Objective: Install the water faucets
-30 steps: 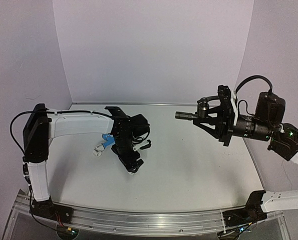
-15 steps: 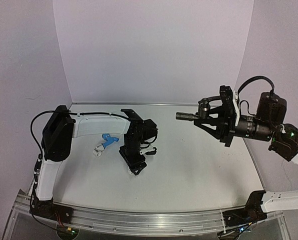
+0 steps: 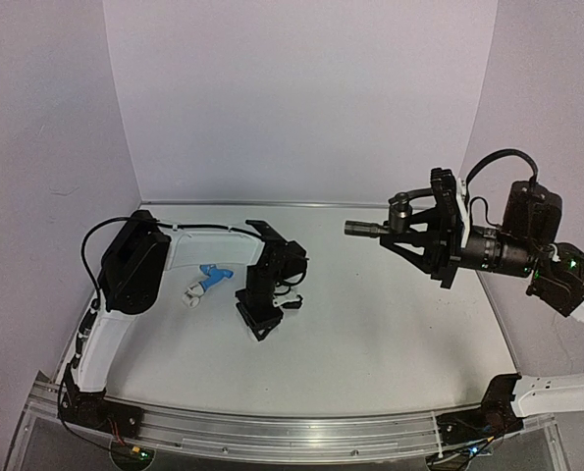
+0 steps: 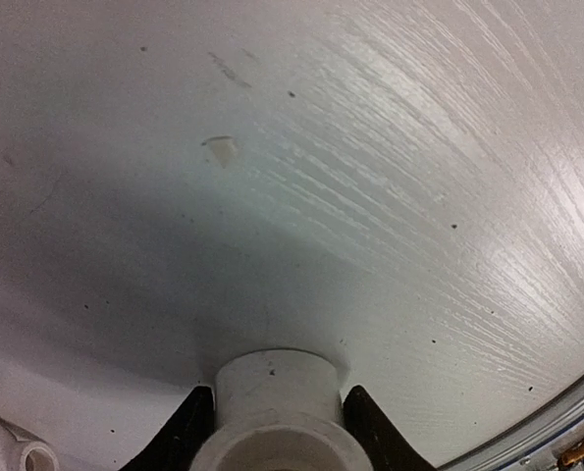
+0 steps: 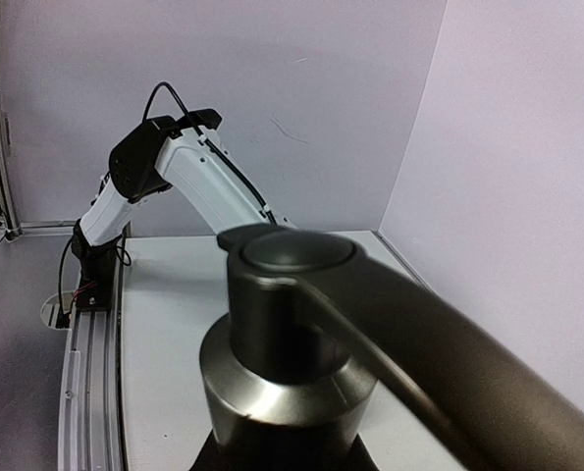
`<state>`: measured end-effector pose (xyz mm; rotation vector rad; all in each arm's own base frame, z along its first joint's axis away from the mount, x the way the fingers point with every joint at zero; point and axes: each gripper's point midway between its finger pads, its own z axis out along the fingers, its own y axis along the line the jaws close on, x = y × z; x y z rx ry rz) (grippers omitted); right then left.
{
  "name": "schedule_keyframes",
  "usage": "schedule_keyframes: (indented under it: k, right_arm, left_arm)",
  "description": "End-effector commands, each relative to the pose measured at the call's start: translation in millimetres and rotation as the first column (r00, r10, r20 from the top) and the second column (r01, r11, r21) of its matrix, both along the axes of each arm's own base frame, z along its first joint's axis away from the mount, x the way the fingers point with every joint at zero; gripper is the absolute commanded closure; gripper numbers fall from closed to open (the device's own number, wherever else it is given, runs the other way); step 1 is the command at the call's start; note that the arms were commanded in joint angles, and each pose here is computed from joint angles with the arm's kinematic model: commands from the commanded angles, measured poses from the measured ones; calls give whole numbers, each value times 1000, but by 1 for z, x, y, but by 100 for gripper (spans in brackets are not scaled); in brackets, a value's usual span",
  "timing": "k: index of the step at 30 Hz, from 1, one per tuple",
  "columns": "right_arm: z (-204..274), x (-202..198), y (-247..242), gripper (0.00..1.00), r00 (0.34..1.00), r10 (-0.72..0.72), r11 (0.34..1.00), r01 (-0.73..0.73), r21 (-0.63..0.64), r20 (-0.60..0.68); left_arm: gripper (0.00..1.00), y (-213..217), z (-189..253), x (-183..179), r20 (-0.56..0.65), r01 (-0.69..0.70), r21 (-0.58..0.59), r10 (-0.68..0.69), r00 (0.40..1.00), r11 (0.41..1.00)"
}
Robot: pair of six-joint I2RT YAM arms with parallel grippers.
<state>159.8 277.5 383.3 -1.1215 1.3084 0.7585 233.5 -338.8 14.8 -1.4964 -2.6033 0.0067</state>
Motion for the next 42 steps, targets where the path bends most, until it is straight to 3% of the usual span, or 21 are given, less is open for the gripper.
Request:
schedule_keyframes:
  k: [1,6,9,14,16,21,26,31,34,38,42]
  right_arm:
    - [28,-5,-3,100,998,11,997,-16,76,63]
    - [34,-4,-4,100,996,6,997,-13,76,93]
    - [41,-2,-4,100,991,-3,997,-7,71,136]
    - [53,-1,-1,100,971,5,999,-17,48,238]
    - [59,-1,0,100,956,7,999,-19,39,292]
    - [72,-7,2,100,883,38,999,-47,7,469]
    - [75,-19,7,100,745,117,993,-98,-66,657]
    - [77,-26,14,100,624,161,986,-130,-101,764]
    - [78,-29,20,100,566,181,983,-135,-126,804]
    - [77,-31,30,100,468,184,983,-103,-154,865]
    - [79,-36,36,100,426,169,986,-81,-148,889]
  left_arm:
    - [72,-7,18,5,17,-13,-39,14,1000,999]
    - [87,-18,73,9,97,-40,-197,60,993,980]
    - [98,-39,142,10,130,-44,-445,112,985,895]
    - [100,-45,253,10,165,-23,-784,244,956,620]
    - [100,-42,301,5,150,5,-887,277,949,462]
    - [100,-35,371,-34,48,18,-985,176,983,170]
    - [100,-31,415,-75,-22,-23,-999,-27,999,-30]
    - [100,-33,433,-96,-90,-113,-989,-219,972,-100]
    - [100,-32,435,-100,-111,-151,-980,-267,957,-130]
    - [100,-33,433,-101,-159,-208,-969,-308,938,-134]
    - [100,-34,433,-100,-178,-225,-966,-307,935,-125]
